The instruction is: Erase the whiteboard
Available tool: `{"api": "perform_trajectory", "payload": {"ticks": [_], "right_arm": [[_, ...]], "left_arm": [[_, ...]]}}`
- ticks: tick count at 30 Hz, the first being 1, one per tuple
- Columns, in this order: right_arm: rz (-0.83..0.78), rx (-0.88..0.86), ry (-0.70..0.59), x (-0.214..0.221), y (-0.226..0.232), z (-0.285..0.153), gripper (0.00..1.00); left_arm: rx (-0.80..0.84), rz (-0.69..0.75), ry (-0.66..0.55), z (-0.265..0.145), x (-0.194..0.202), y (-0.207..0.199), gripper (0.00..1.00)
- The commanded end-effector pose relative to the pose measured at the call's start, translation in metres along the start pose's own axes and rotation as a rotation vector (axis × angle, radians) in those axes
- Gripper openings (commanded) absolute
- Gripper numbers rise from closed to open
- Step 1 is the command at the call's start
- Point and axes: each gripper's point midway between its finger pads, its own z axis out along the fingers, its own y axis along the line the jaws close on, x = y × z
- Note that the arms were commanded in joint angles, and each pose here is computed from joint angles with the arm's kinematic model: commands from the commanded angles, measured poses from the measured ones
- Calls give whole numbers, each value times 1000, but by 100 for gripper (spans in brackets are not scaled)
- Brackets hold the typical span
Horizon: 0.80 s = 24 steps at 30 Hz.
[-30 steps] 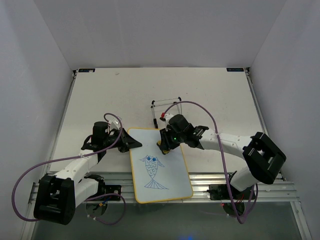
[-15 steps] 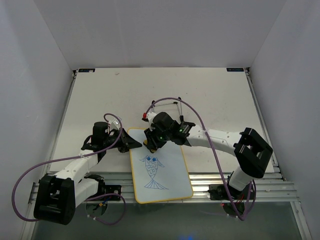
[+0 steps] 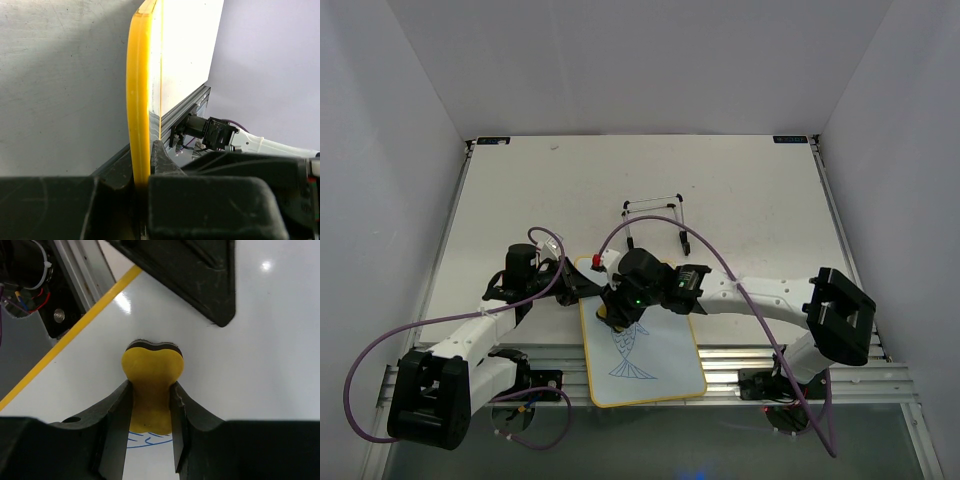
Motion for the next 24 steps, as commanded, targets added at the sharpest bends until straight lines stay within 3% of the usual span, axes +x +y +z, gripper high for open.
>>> {"api": "perform_trajectory", "payload": {"ticks": [1,10,15,20,24], "right_arm": [[-32,-133,135,34,41,1,8],[-80,-149,119,28,54,11,8],[10,-21,109,36,15,4,8],[161,141,159,78,-49,-7,8],[252,186,192,114,-75,-17,8]], "left_arm": [[-66,122,-97,2,-17,12,0],[-49,125,-86,2,-16,7,0],[-57,124,-79,2,-13,10,0],[-55,125,-83,2,-13,10,0],[-59,127,-90,1,-14,10,0]]}}
